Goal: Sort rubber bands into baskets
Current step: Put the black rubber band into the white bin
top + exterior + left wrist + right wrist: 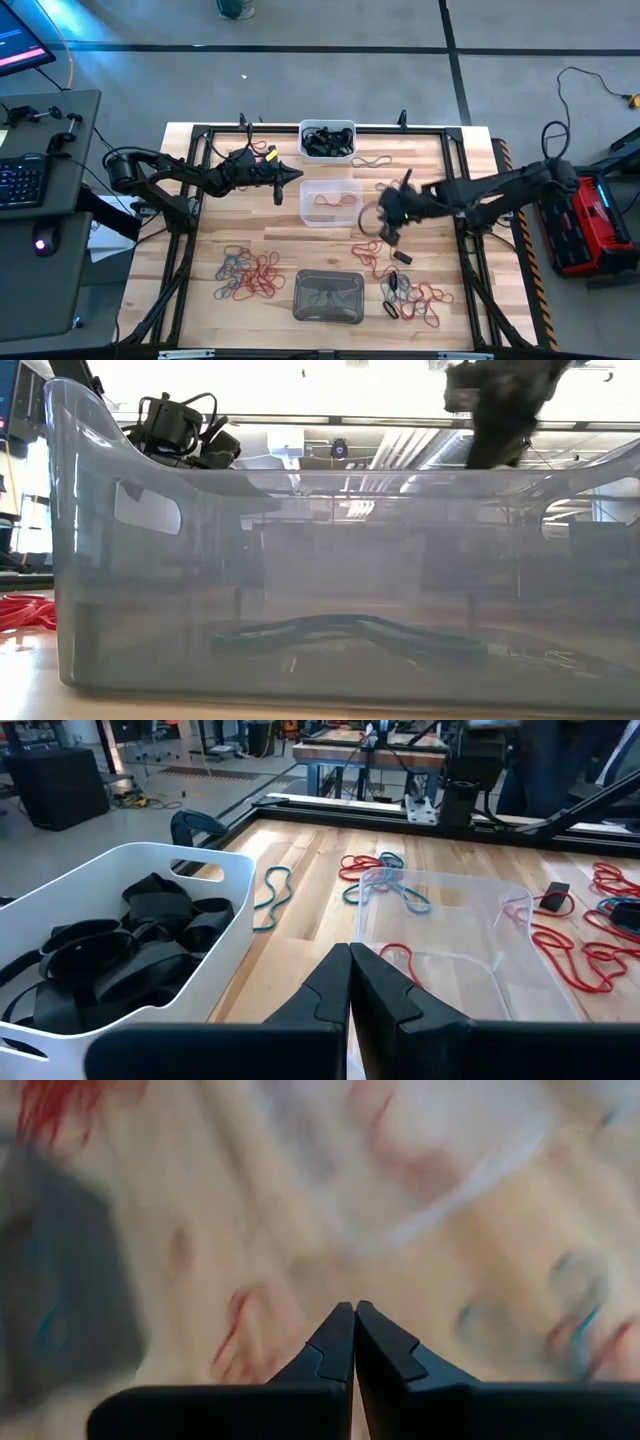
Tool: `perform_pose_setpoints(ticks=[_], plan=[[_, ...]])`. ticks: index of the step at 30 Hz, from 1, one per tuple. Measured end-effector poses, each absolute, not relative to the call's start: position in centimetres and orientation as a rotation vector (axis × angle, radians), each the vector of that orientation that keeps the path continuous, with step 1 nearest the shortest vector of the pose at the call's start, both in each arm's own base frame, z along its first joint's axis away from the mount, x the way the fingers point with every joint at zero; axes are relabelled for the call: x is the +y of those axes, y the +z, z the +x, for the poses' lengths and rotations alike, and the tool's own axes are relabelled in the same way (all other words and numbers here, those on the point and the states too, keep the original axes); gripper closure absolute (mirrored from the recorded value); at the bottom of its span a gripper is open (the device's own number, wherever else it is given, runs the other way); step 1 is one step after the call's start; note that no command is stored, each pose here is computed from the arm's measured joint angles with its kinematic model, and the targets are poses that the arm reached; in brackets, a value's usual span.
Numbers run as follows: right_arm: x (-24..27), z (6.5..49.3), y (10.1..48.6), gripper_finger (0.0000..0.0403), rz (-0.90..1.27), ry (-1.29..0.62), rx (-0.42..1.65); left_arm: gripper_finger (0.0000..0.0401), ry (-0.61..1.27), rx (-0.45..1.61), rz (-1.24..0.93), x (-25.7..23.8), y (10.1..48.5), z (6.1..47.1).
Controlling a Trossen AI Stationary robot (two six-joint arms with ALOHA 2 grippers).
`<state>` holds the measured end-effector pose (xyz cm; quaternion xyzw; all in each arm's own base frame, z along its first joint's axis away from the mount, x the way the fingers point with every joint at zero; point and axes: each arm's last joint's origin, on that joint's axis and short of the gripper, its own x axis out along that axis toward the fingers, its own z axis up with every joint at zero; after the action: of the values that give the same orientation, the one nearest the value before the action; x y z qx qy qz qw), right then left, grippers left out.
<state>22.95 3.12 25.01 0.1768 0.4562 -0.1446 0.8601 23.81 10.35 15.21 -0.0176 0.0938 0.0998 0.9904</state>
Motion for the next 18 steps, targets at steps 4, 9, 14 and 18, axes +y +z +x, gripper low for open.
perform_pose_setpoints(ticks=[4,9,14,18], plan=[[5.5,22.0,24.3,0.0402,0.430,-0.259,1.078,0.0401,0.200,0.191,-0.036,10.3,15.2,23.8],[7.7,21.2,23.3,0.0377,0.518,-0.279,1.205,0.0401,0.200,0.195,-0.040,10.3,15.1,23.8],[9.4,20.6,21.8,0.0300,0.530,-0.337,1.344,0.0401,0.200,0.195,-0.040,10.3,15.1,23.8],[10.1,20.5,20.3,0.0234,0.492,-0.407,1.439,0.0401,0.200,0.195,-0.040,10.3,15.1,23.8]])
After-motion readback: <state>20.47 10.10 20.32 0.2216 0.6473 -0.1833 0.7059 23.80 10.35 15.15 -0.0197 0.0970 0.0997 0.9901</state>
